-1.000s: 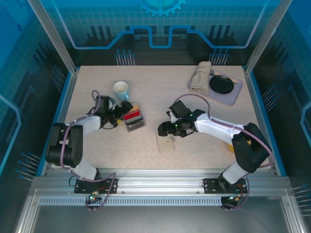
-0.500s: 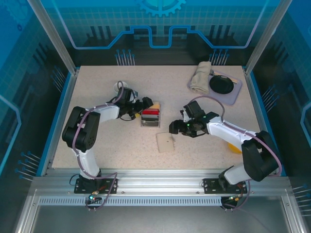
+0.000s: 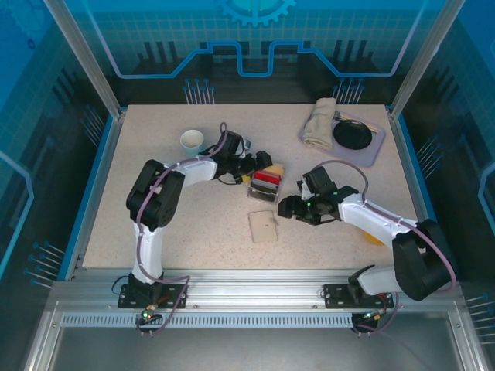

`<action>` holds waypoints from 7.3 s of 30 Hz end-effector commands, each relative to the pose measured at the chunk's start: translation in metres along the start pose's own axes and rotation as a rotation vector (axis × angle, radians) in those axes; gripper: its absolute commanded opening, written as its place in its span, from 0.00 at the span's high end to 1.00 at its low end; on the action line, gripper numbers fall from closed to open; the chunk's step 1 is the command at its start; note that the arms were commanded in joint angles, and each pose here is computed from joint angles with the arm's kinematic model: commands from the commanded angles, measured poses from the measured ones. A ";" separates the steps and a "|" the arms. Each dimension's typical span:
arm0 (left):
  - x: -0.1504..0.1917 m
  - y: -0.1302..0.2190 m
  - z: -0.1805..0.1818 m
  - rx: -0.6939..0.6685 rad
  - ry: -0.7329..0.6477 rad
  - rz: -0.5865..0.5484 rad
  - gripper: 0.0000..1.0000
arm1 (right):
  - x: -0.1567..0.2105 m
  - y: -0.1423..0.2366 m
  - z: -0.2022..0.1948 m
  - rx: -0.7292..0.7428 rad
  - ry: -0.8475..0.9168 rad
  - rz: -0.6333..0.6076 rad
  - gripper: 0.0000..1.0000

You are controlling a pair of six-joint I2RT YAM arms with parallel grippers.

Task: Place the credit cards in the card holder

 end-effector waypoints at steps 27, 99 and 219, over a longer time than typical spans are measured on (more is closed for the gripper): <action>-0.006 0.071 -0.071 -0.065 -0.154 -0.066 0.01 | -0.115 0.077 0.000 -0.022 0.031 -0.212 0.20; 0.080 0.010 0.003 -0.091 0.265 0.033 0.47 | -0.129 0.016 0.040 0.488 0.557 -0.124 0.30; 0.067 0.100 -0.063 0.039 0.064 -0.135 0.19 | -0.074 0.103 0.102 -0.135 0.259 -0.120 0.97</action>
Point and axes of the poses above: each hand's point on the last joint's axis, 136 mm out from that joint toward the fingers, its own y axis back along the fingers, its own z axis along the line the jaws close on, x = y × z, the point moved 1 cm from there along y, back along the fingers, and after that the axes turned 13 degrees about -y, right-handed, at the moved point
